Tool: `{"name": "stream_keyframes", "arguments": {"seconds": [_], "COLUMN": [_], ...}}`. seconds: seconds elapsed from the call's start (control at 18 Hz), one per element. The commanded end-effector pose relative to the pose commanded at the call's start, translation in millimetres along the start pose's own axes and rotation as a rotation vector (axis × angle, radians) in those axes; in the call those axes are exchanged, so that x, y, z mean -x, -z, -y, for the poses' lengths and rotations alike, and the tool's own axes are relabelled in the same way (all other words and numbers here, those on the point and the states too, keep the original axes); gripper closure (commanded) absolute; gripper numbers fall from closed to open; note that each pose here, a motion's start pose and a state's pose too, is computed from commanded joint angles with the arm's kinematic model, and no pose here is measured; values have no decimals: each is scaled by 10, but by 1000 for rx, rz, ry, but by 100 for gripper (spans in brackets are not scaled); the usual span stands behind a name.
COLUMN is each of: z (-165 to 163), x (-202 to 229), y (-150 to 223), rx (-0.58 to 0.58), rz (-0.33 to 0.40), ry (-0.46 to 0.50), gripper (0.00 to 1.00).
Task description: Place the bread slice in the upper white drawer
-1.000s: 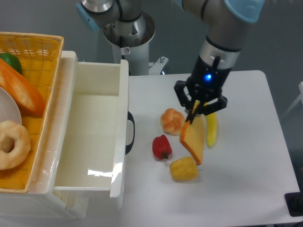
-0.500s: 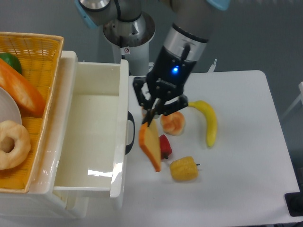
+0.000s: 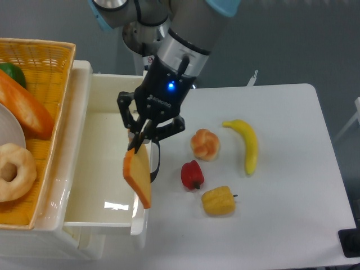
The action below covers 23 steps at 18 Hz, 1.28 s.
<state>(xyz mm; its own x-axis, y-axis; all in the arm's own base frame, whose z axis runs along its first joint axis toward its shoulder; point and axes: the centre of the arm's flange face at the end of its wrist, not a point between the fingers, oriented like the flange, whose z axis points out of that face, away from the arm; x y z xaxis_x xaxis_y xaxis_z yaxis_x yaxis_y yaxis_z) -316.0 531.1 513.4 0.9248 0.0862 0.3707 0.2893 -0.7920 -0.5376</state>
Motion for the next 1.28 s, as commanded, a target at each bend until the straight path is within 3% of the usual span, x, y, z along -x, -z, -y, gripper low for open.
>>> {"name": "stream_keyframes", "arguments": {"seconds": [0.06, 0.17, 0.72, 0.94, 1.28], "z": [-60, -93, -147, -293, -642], "x": [-19, -48, 194, 479, 987], "y": [-75, -80, 64, 140, 217], "rx": [10, 10, -2, 87, 278], "rz": [-7, -7, 24, 157, 300], "ry": [-35, -105, -81, -91, -243], "gripper": [57, 0, 0, 0, 0]}}
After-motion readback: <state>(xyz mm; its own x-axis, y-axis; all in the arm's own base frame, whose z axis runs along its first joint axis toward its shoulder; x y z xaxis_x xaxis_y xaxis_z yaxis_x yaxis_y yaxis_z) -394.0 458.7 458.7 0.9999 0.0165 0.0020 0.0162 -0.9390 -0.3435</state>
